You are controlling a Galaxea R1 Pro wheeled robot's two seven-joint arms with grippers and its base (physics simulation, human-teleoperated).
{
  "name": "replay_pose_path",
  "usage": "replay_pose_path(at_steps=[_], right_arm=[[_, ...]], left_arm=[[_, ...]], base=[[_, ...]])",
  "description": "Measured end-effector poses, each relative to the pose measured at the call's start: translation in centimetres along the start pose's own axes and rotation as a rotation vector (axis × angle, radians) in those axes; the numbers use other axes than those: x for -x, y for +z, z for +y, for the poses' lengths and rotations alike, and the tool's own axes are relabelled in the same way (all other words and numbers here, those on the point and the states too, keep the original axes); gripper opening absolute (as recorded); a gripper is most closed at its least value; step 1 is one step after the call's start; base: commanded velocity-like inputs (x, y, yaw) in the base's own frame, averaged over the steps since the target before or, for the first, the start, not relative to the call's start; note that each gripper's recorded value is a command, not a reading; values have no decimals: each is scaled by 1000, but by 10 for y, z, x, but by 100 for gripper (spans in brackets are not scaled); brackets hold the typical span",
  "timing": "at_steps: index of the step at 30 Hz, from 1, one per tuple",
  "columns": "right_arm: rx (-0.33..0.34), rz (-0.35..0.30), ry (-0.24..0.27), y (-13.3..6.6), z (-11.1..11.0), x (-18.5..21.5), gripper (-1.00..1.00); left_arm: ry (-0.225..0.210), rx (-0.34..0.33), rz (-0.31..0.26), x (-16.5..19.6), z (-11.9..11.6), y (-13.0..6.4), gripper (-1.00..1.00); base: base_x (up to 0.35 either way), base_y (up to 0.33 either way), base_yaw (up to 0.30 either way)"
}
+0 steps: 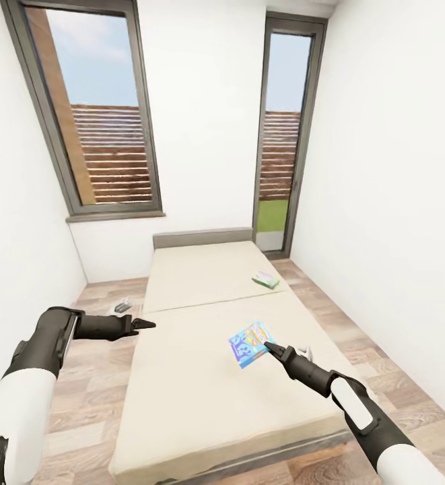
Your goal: Put all the toys in the child's room - the three board games (two on the bed and one on the table), the two jigsaw puzzles on the table, and the tennis ball on the table - inside the toy box on the table in the child's room.
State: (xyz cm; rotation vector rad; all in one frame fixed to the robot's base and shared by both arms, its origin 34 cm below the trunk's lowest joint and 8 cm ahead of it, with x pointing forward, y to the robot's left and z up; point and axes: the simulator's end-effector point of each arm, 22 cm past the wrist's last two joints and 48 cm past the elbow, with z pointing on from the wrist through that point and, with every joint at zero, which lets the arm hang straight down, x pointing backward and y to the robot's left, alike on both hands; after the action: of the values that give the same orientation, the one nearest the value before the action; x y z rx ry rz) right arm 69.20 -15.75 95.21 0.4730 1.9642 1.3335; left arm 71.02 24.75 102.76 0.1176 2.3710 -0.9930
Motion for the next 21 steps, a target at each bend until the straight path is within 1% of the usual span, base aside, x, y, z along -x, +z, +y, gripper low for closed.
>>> replay_pose_path(at_steps=[14,21], right_arm=[[1,-4,-2,-1,1,1,-100],[-2,-5,1,-1,-1,2,-100]], left_arm=[[3,3,-1,1,-1,-1,100],[1,-4,4,-1,-3,3,100]], base=[[0,0,-273],[0,0,-268]])
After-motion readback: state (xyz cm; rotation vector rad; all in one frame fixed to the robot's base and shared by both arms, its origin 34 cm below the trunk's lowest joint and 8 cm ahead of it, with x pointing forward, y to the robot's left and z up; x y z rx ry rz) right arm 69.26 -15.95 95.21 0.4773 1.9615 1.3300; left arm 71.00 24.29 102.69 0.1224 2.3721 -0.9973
